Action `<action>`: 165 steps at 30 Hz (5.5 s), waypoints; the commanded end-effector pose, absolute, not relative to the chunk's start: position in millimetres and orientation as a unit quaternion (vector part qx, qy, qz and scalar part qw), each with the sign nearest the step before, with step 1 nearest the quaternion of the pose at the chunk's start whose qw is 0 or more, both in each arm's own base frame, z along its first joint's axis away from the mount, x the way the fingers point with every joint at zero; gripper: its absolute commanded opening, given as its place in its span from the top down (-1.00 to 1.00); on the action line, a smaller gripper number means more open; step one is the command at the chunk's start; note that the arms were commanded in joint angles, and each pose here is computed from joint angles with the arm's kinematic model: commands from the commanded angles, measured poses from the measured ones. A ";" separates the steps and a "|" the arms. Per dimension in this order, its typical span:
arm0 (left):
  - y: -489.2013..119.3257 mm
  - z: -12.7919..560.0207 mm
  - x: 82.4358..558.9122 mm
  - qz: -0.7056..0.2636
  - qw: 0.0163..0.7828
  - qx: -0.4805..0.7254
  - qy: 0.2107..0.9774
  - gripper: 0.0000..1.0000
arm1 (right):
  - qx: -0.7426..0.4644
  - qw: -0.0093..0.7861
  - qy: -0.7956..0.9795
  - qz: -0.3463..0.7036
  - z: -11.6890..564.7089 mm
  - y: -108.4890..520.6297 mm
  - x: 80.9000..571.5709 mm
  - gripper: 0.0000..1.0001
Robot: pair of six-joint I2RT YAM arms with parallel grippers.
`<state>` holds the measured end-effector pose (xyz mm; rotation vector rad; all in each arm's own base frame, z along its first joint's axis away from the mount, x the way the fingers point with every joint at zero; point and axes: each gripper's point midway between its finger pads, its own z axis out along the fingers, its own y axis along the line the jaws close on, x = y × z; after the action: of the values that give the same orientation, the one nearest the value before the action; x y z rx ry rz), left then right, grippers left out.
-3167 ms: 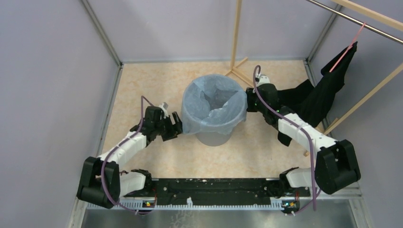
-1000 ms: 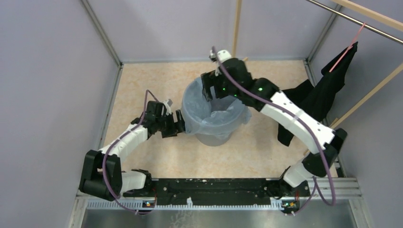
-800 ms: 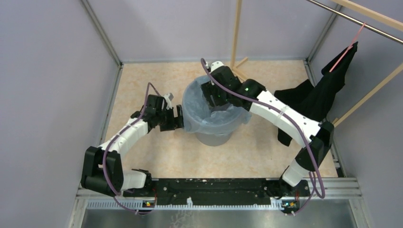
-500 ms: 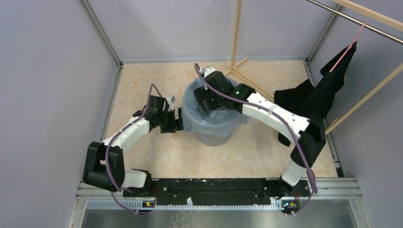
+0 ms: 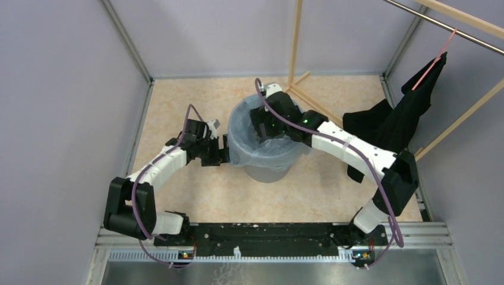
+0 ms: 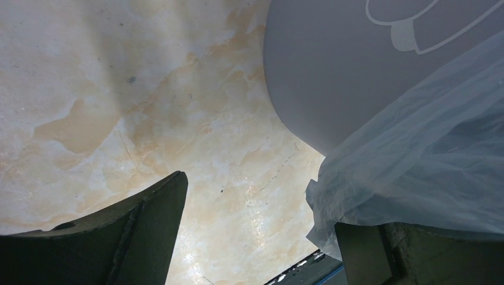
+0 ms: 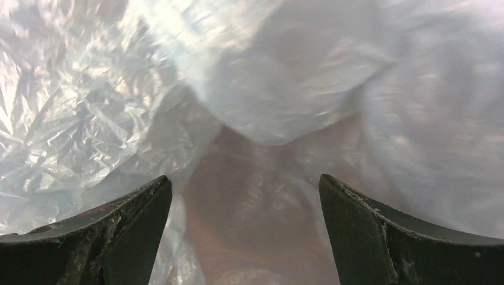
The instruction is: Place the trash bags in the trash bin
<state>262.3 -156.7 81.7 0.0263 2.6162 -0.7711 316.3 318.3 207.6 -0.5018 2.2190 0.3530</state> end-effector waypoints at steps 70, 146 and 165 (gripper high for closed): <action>-156.9 90.3 272.8 -0.313 0.219 0.007 0.924 -0.88 | -0.141 0.412 0.886 0.161 164.1 330.4 359.2 -0.87; -129.5 468.6 171.2 -0.348 0.630 0.092 0.688 -0.97 | -0.021 0.472 0.749 0.464 278.2 487.6 295.5 -0.64; -122.3 478.8 179.5 -0.315 0.652 0.092 0.683 -0.97 | -0.155 0.473 0.703 0.508 344.9 542.8 217.6 -0.97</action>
<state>177.2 -129.0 456.5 0.2162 1.6129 -0.7637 224.4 557.6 265.0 -0.3438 1.8824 1.1855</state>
